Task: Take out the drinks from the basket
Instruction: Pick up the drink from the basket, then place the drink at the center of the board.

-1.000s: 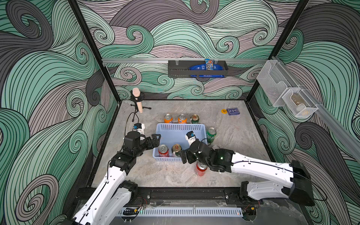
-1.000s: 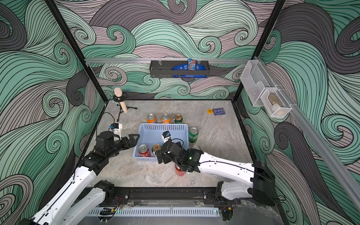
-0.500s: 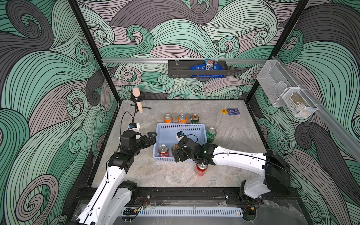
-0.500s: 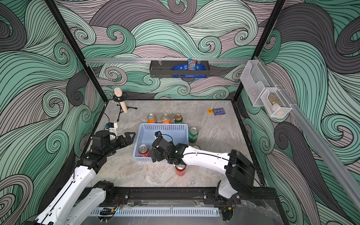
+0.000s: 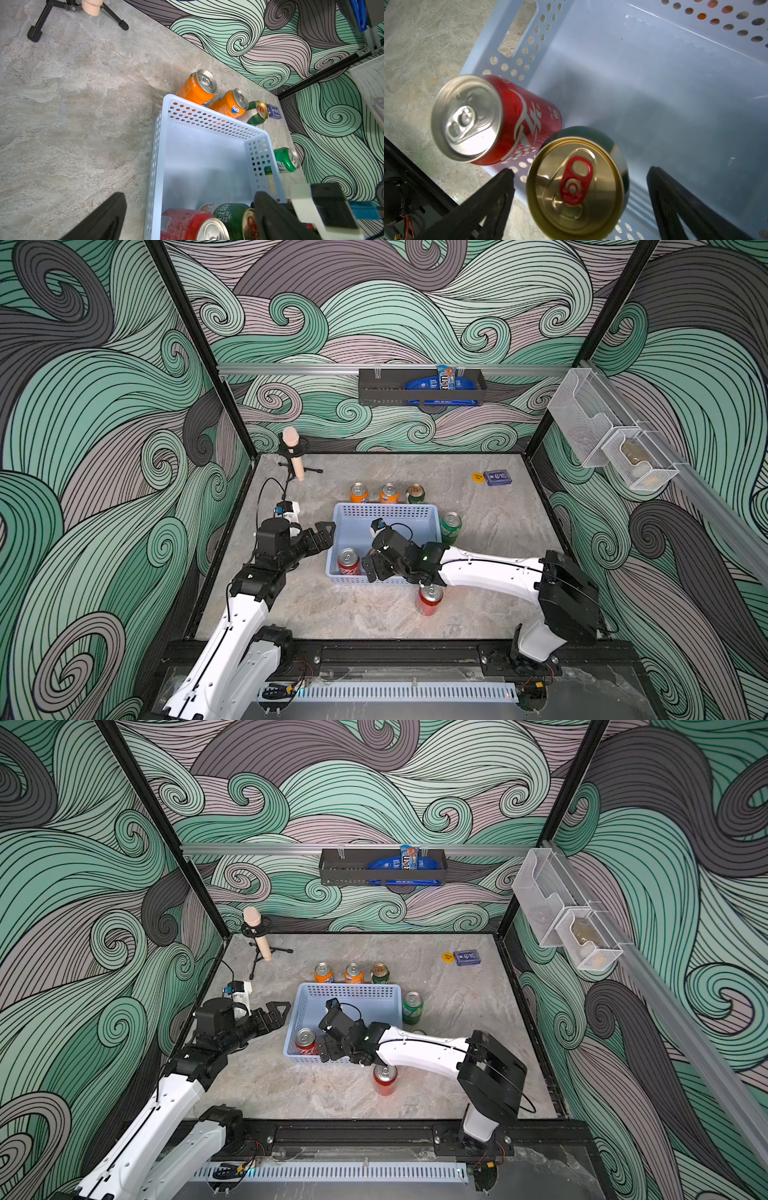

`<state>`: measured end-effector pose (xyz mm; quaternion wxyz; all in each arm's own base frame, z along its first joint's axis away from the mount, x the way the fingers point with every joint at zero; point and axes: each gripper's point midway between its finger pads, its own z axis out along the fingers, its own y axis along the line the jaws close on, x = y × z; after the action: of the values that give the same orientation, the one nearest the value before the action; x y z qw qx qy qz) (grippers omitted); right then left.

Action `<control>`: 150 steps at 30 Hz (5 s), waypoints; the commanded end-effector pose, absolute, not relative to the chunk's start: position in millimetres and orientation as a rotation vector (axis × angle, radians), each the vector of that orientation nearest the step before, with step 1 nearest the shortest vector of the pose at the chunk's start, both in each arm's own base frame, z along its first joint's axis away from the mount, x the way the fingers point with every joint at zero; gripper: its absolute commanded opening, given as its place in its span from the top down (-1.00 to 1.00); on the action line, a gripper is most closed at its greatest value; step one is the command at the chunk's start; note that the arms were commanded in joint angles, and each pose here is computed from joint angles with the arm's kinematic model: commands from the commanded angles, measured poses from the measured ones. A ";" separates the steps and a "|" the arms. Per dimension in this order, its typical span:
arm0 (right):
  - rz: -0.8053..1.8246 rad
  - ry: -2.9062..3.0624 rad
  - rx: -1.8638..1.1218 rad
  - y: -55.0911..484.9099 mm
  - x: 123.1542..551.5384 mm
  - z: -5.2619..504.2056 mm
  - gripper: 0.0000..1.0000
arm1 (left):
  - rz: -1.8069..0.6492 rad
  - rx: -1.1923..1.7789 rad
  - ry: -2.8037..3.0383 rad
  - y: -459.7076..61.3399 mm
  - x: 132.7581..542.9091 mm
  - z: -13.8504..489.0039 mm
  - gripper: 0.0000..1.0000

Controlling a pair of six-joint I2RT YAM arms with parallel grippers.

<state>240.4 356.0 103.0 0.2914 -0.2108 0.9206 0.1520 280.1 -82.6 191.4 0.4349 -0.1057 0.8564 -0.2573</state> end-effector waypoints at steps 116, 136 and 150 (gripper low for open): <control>0.497 2.291 -0.866 346.9 144.5 95.1 -0.20 | -0.783 -0.108 2.086 -119.9 255.4 215.9 -0.97; 0.513 2.267 -0.855 351.9 140.0 104.5 -0.65 | -0.789 -0.105 2.070 -119.2 252.4 219.5 -0.97; 0.641 2.119 -0.667 343.9 159.9 188.1 -0.87 | -0.767 -0.218 2.064 -107.3 249.3 216.9 -0.97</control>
<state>149.7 345.6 167.6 0.3831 -0.2912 0.8424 0.2426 249.8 -112.3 213.3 0.4414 -0.0725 0.8371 -0.3149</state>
